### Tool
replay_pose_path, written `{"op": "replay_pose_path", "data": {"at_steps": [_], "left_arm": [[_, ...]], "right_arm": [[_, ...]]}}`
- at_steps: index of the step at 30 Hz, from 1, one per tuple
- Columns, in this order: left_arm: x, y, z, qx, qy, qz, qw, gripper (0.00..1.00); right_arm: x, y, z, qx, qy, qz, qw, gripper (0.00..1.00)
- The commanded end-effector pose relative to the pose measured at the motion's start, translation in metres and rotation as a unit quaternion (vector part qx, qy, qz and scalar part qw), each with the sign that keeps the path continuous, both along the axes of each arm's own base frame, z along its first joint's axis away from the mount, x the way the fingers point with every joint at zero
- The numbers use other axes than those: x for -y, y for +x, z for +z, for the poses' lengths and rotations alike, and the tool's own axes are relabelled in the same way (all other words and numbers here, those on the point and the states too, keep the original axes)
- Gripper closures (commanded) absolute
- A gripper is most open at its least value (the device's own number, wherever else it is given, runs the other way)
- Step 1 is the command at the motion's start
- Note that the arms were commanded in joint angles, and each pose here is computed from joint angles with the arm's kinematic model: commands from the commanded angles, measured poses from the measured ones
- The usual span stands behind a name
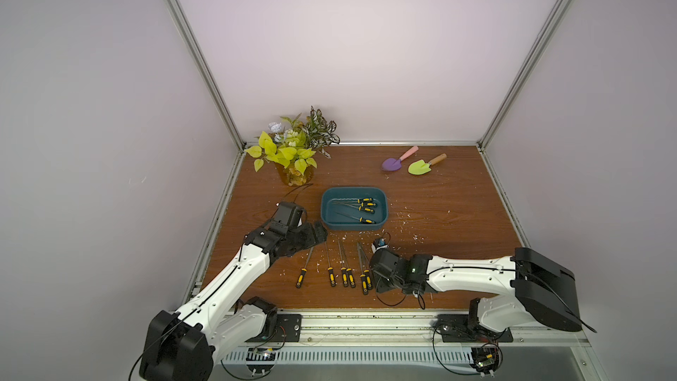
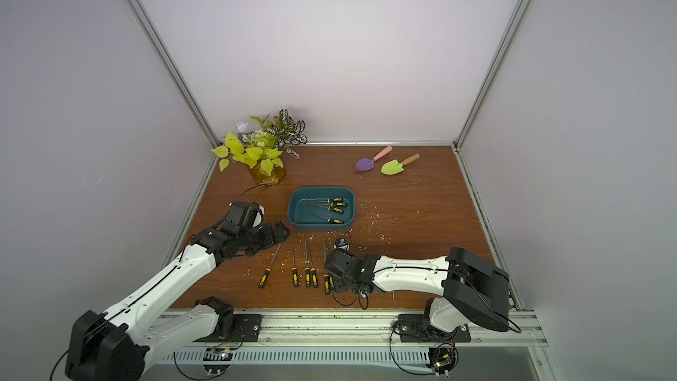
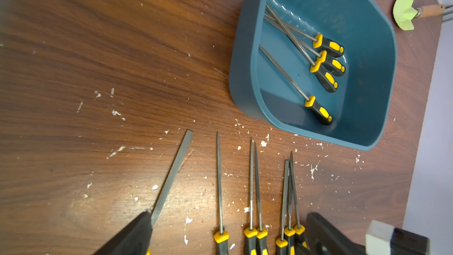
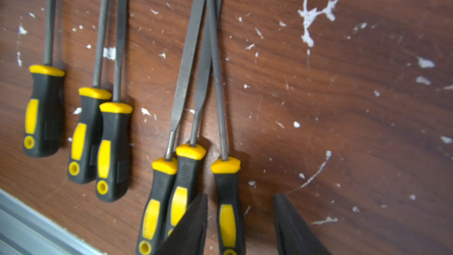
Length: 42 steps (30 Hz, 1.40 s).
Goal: Put the file tool into the storage box
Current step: Pick up the file tool from the center of the board.
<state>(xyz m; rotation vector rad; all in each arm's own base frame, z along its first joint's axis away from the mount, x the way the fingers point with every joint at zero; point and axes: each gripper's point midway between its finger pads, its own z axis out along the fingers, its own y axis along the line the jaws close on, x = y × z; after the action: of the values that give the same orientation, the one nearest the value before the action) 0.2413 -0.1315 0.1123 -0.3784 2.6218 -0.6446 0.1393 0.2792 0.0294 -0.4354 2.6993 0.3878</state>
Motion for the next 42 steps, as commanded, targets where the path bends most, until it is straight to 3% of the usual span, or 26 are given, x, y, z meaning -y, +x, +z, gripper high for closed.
{"op": "replay_pose_path", "data": {"at_steps": [1,17,24,33,39,42], "left_arm": [[0.004,0.003,0.01,0.009,-0.006,-0.004,1.0,0.0],[0.004,0.001,0.023,0.023,-0.03,0.015,0.999,0.0],[0.008,0.013,0.046,0.048,-0.038,0.016,0.998,0.0],[0.008,0.024,0.056,0.058,-0.03,0.022,0.998,0.0],[0.01,0.027,0.062,0.064,-0.035,0.019,0.997,0.0],[0.01,0.03,0.066,0.07,-0.034,0.019,0.997,0.0]], "right_arm": [[0.012,-0.006,-0.012,-0.007,-0.026,0.008,1.0,0.57],[0.031,-0.002,-0.014,0.016,-0.076,0.007,0.997,0.83],[0.023,0.001,0.028,0.067,-0.017,0.057,0.996,0.87],[0.032,-0.005,0.063,0.1,-0.013,0.128,0.987,0.9],[0.024,0.028,0.127,0.209,0.013,0.12,0.97,0.88],[0.024,0.052,0.143,0.227,0.022,0.123,0.966,0.88]]}}
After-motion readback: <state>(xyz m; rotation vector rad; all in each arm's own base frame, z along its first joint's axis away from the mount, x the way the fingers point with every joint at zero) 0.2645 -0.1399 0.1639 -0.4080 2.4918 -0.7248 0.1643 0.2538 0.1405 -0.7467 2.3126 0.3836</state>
